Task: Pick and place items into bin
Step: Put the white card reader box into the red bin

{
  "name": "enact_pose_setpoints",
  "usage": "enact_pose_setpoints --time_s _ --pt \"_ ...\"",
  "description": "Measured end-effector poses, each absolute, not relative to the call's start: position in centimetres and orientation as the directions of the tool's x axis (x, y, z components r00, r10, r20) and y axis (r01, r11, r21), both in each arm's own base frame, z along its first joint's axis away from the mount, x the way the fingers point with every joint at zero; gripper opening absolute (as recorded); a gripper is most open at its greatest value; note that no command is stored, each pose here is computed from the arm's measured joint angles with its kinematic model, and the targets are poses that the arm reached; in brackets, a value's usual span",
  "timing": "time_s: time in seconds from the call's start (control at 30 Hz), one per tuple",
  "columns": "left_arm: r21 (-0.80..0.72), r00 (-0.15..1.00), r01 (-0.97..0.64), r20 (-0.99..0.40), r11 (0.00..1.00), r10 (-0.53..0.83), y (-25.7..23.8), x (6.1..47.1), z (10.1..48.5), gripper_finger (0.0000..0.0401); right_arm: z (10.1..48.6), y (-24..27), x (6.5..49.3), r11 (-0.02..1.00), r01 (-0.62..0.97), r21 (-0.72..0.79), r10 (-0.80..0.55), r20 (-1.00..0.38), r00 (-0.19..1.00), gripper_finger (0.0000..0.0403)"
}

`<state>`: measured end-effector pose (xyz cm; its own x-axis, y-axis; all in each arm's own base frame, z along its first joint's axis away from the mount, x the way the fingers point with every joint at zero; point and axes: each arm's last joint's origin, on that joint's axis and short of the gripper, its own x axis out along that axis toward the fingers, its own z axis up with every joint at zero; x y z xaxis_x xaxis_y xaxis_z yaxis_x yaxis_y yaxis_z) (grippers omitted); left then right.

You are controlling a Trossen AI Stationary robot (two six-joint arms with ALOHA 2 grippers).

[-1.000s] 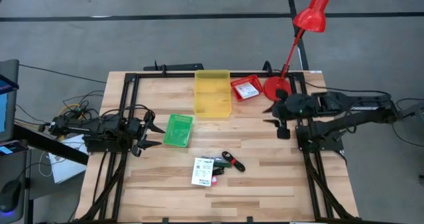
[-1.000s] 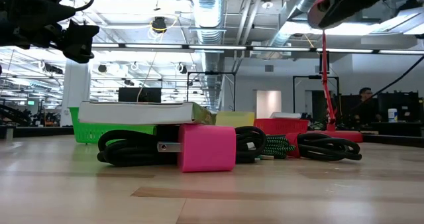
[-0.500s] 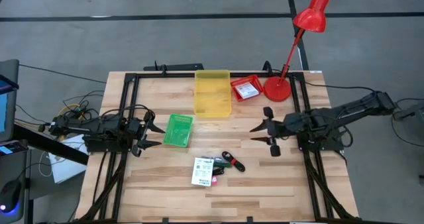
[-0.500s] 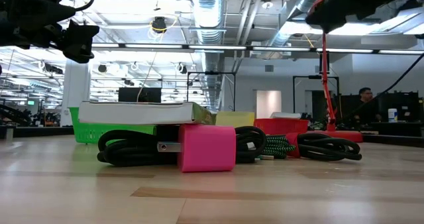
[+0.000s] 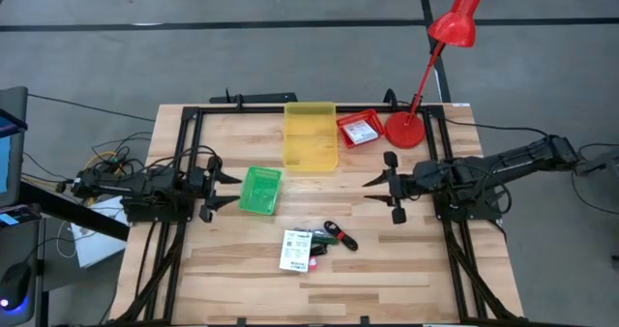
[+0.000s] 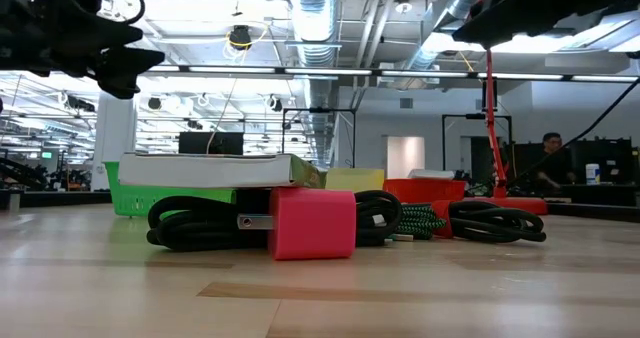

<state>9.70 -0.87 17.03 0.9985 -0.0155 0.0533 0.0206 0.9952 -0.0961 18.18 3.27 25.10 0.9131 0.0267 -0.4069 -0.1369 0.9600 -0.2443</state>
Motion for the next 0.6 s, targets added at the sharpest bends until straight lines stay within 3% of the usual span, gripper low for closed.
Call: enact_pose_setpoints --time_s 0.43,0.6 --pt "-0.133 0.998 0.017 0.057 0.991 -0.010 -0.9 9.7 17.1 0.0222 24.9 3.3 18.5 0.991 -0.078 -0.107 0.027 -0.414 0.910 0.0122" --pt "-0.050 0.997 0.010 0.079 0.999 -0.006 -0.8 9.7 17.3 0.0222 23.9 3.5 19.5 0.994 -0.070 -0.088 0.023 -0.452 0.892 0.0122"
